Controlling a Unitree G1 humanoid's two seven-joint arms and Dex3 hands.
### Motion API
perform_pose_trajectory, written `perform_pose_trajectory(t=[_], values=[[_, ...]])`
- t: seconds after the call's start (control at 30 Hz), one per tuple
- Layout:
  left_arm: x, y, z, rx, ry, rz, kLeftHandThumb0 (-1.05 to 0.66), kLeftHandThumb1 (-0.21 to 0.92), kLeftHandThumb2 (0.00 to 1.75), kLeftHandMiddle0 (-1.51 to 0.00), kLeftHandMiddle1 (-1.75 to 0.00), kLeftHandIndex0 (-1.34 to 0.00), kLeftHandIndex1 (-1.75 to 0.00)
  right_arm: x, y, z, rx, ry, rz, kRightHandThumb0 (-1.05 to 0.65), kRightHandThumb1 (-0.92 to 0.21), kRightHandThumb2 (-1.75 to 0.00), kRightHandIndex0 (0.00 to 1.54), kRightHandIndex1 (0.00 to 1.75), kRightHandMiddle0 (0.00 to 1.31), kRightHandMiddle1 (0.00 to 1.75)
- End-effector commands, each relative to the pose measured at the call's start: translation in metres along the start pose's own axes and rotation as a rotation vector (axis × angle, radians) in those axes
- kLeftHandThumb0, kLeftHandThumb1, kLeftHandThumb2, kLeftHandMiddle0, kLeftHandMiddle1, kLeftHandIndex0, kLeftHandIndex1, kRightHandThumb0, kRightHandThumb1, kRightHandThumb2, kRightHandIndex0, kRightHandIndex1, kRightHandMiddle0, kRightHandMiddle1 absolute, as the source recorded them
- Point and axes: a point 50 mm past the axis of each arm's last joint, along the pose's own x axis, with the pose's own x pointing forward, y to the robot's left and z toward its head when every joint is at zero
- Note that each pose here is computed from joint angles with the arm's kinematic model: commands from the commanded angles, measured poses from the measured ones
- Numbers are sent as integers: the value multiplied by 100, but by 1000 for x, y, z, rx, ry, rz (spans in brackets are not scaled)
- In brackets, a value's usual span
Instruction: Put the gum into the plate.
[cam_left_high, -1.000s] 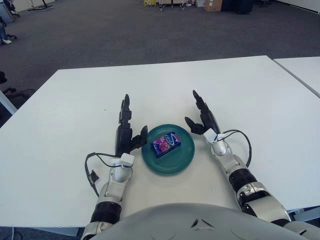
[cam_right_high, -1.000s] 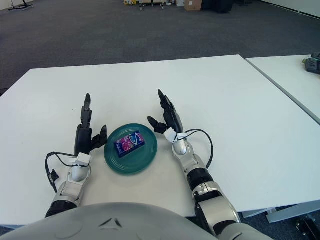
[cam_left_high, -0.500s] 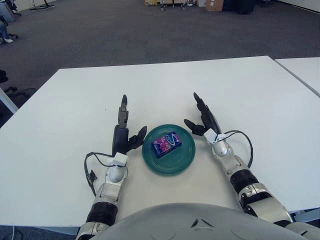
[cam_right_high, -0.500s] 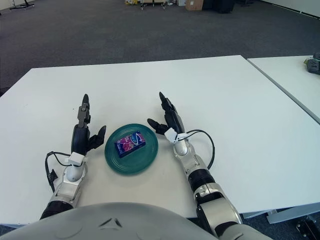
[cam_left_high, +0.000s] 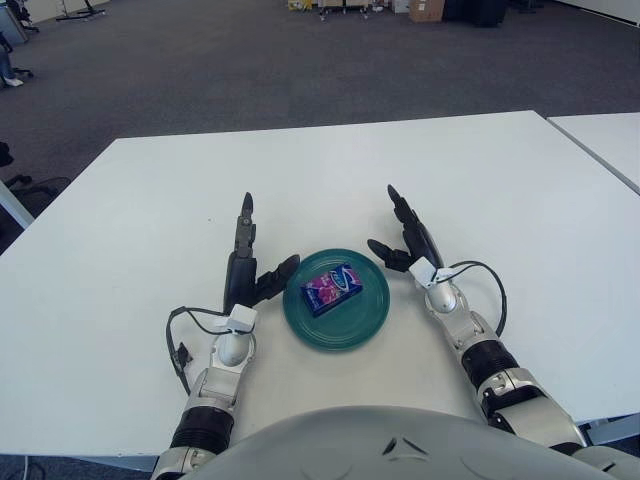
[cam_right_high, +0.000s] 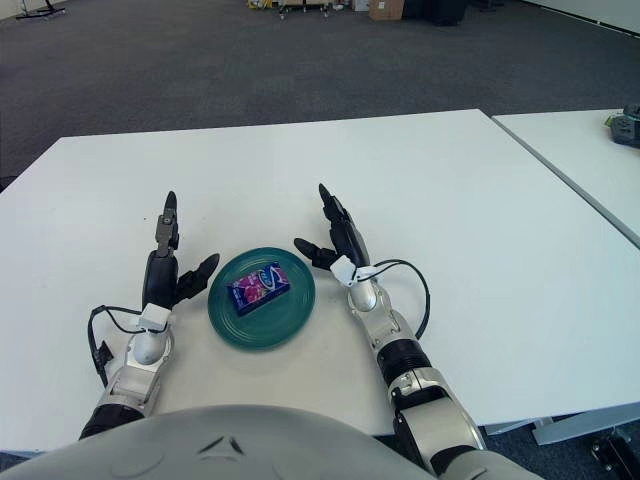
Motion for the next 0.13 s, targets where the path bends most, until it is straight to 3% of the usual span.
perform_pose_trajectory(t=[0.0,0.1], values=[[-44,1,-27,19,212,-23,-105,92,17,0,0,0,0,-42,10,-34,13,182,35,-105,-92,-46,0,0,0,0],[-44,0,-26,-83,225,-19,-105,92,14,0,0,0,0,-42,10,-34,32,181,37,-105,-92,-45,0,0,0,0]])
